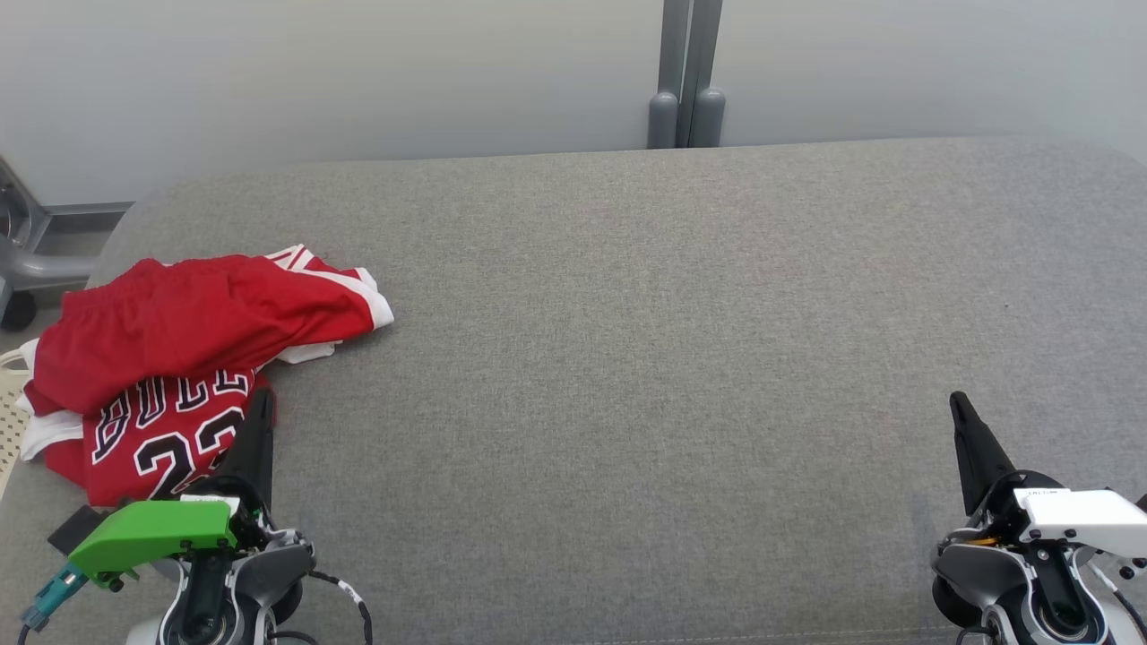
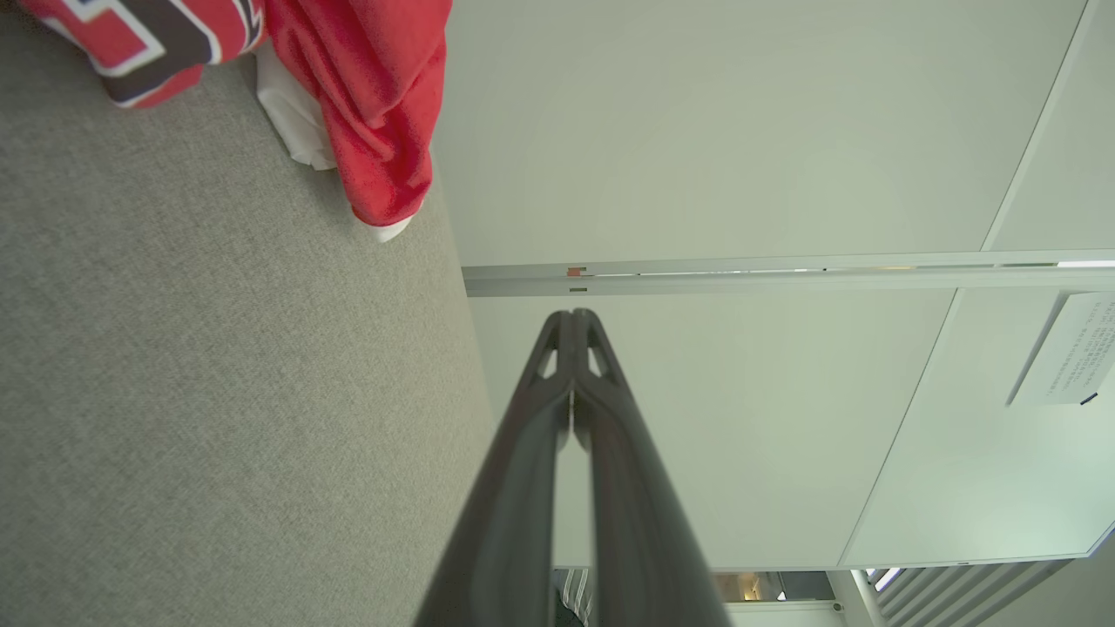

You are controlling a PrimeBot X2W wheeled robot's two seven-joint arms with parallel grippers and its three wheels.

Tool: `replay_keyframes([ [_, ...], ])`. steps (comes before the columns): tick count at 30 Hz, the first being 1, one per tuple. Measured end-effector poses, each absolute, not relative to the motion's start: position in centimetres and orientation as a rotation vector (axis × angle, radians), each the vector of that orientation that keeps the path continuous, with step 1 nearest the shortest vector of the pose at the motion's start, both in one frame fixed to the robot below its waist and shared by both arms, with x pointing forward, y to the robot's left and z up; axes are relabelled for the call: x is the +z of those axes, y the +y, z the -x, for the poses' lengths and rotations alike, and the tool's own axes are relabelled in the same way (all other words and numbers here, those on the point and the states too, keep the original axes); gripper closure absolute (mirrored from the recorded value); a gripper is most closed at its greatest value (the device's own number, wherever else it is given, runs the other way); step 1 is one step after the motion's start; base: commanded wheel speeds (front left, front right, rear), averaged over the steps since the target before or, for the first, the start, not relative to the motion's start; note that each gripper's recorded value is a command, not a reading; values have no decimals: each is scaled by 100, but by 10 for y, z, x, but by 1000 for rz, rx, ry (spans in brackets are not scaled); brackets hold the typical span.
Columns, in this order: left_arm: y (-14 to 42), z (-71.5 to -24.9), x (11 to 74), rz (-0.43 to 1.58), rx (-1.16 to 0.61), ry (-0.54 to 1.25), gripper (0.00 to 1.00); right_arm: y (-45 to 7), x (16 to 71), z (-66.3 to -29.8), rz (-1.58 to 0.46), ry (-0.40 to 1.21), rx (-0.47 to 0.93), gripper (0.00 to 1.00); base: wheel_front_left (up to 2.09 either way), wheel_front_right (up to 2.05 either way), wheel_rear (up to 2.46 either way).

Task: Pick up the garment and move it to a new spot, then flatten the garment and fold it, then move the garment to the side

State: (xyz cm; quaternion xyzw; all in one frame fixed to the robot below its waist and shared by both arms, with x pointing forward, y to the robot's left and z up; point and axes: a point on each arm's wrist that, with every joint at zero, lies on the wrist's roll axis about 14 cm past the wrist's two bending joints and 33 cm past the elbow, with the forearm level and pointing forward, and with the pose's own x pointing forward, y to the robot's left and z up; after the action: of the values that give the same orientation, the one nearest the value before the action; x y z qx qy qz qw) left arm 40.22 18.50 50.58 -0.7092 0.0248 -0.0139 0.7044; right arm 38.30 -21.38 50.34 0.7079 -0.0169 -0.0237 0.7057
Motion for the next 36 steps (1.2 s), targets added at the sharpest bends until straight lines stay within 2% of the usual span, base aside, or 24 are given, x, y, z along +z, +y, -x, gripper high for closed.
replay_keyframes([
  [9, 185, -402, 506, 1577, -31, 55, 100, -214, 503, -383, -1573, -38, -53, 100, 0, 0, 0],
  [10, 185, -401, 502, 1579, -22, 64, 0, -213, 500, -382, -1575, -31, -61, 0, 0, 0, 0],
  [16, 184, -383, 466, 1591, 69, 145, 0, -209, 470, -368, -1590, 39, -132, 0, 0, 0, 0],
  [27, 182, -381, 470, 1562, 74, 117, 0, -203, 473, -368, -1532, 35, -128, 0, 0, 0, 0],
  [36, 181, -378, 469, 1454, 81, 114, 0, -196, 469, -368, -1379, 61, -122, 0, 0, 0, 0],
])
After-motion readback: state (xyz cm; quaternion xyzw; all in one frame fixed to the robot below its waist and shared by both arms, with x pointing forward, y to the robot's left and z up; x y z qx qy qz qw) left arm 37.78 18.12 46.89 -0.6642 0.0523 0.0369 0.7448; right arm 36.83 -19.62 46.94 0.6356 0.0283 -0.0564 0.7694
